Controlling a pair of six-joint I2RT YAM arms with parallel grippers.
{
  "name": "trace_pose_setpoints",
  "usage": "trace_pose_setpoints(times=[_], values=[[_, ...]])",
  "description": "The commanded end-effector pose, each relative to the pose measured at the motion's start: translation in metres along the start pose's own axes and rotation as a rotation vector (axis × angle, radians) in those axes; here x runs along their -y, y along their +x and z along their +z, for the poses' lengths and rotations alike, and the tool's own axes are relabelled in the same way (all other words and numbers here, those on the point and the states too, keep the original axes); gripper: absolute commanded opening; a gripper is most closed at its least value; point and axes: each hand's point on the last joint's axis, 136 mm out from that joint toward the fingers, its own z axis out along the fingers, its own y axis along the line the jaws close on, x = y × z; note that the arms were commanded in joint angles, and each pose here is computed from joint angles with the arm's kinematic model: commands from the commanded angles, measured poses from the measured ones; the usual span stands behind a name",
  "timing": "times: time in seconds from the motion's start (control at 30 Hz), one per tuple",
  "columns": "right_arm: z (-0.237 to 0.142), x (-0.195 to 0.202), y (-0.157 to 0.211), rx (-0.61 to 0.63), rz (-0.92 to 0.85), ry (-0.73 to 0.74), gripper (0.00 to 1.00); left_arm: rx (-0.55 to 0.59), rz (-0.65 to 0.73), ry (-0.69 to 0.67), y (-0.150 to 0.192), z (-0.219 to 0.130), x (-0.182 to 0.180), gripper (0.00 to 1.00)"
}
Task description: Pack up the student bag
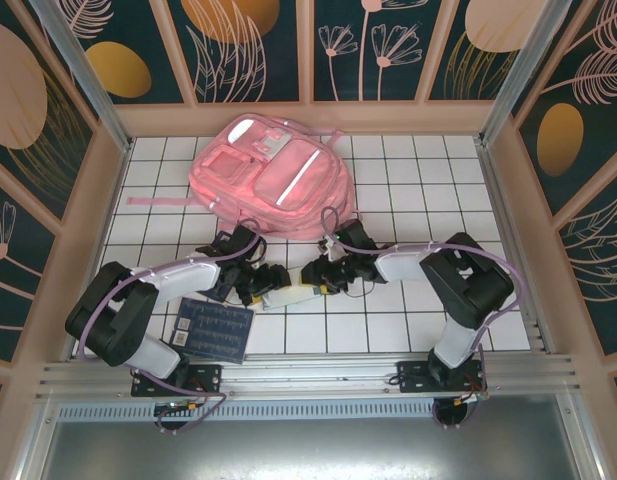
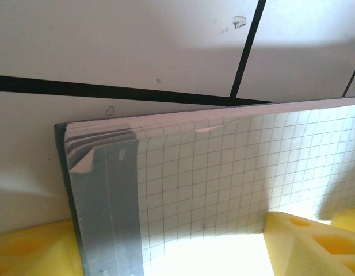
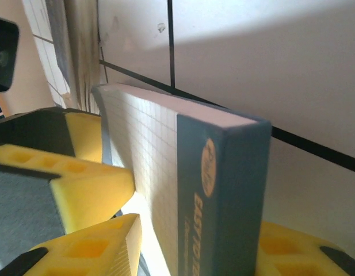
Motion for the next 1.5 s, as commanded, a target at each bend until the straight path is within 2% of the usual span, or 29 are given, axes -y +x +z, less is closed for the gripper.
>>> trace_pose_setpoints(times=[0.0, 0.07, 0.17, 0.3, 0.43, 0.53, 0.63, 0.77, 0.83, 0.93, 1.0, 1.13, 1.27, 1.47], values=[[0.011, -0.031, -0.008, 0.002, -0.068, -0.075, 0.42, 0.055, 0.089, 0.035, -0.012, 0.018, 0.006, 0.77], [0.017, -0.033, -0.007, -0.005, -0.071, -0.077, 0.40, 0.053, 0.088, 0.036, -0.012, 0.018, 0.006, 0.77], [0.017, -0.030, -0.009, 0.015, -0.062, -0.074, 0.32, 0.059, 0.086, 0.033, -0.012, 0.017, 0.005, 0.76], [0.005, -0.027, -0.017, 0.071, -0.062, -0.067, 0.00, 0.095, 0.091, 0.026, -0.017, 0.008, 0.008, 0.77], [-0.024, -0.023, -0.025, 0.155, -0.074, -0.035, 0.00, 0.154, 0.143, 0.013, -0.028, -0.013, 0.024, 0.77], [-0.043, -0.017, -0.025, 0.196, -0.108, 0.035, 0.00, 0.250, 0.233, -0.020, -0.048, -0.042, 0.045, 0.78], [-0.055, -0.008, -0.022, 0.228, -0.133, 0.123, 0.00, 0.389, 0.357, -0.042, -0.077, -0.078, 0.077, 0.80], [-0.070, -0.004, -0.020, 0.292, -0.156, 0.151, 0.00, 0.543, 0.528, -0.023, -0.118, -0.122, 0.139, 0.83], [-0.077, -0.005, -0.020, 0.328, -0.172, 0.155, 0.00, 0.586, 0.546, 0.000, -0.142, -0.135, 0.160, 0.84], [-0.089, -0.007, -0.021, 0.382, -0.190, 0.174, 0.00, 0.604, 0.500, 0.065, -0.183, -0.146, 0.184, 0.81], [-0.095, -0.010, -0.019, 0.403, -0.204, 0.168, 0.00, 0.607, 0.474, 0.094, -0.212, -0.136, 0.191, 0.80], [-0.104, -0.011, -0.015, 0.424, -0.205, 0.173, 0.00, 0.604, 0.473, 0.141, -0.247, -0.121, 0.205, 0.80], [-0.111, -0.004, -0.011, 0.437, -0.202, 0.194, 0.00, 0.502, 0.503, 0.178, -0.259, -0.084, 0.216, 0.76], [-0.116, 0.005, -0.006, 0.449, -0.179, 0.180, 0.00, 0.458, 0.472, 0.175, -0.264, -0.053, 0.203, 0.75]])
